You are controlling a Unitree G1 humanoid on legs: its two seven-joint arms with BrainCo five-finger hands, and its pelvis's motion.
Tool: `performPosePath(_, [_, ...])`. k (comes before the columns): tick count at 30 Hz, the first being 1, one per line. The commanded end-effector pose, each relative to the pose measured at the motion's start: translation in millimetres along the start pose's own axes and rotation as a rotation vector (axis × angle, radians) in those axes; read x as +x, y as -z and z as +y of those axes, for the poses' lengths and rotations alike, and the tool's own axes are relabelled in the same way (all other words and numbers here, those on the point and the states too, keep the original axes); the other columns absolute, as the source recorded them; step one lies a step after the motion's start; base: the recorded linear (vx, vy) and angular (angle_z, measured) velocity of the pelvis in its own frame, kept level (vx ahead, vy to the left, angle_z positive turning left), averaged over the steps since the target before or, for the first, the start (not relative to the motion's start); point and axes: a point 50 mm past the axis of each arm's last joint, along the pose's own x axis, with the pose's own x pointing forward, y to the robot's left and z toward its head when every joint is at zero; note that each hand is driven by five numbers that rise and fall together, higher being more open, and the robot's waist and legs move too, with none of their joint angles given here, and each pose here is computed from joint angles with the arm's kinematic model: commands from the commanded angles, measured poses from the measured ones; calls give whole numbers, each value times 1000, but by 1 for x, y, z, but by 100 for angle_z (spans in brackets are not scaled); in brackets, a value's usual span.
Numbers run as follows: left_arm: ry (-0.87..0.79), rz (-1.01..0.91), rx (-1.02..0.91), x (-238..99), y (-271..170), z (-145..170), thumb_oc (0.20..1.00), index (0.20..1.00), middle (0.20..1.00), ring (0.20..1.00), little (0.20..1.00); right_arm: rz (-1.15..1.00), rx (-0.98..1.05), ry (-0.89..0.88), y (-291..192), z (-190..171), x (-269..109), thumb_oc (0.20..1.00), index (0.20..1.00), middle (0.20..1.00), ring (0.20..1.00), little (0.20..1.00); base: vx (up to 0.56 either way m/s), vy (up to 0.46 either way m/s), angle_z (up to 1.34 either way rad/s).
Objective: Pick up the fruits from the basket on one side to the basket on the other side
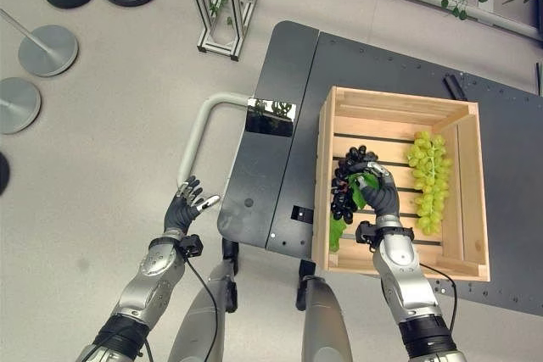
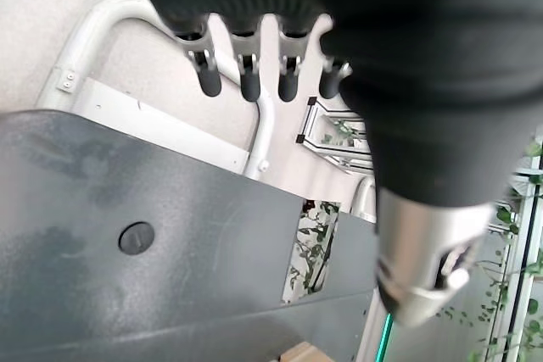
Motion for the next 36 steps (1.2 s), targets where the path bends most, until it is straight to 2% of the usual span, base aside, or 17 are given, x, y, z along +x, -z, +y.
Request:
performPosePath(1, [56,-89,33,-2,-15,-10,1000,1000,1000,1000,1000,-291,52,-9,-60,-8,7,200,200,200,200,200,0,0,0])
performPosePath(14, [114,-136,131,0,-27,-12,1000,1000,1000,1000,1000,-438,47,-112,-103,-4,13,200,200,200,200,200,0,0,0])
performPosePath(26, [366,-260,159,9,-68,-60,1000,1000,1000,1000,1000,-392,-19,-300,-112,31,34,200,200,200,200,200,0,0,0])
performPosePath(36, [401,-330,279,19,-79,-89,1000,1000,1000,1000,1000,-345,59,-397,-107,60,43,200,200,200,200,200,0,0,0])
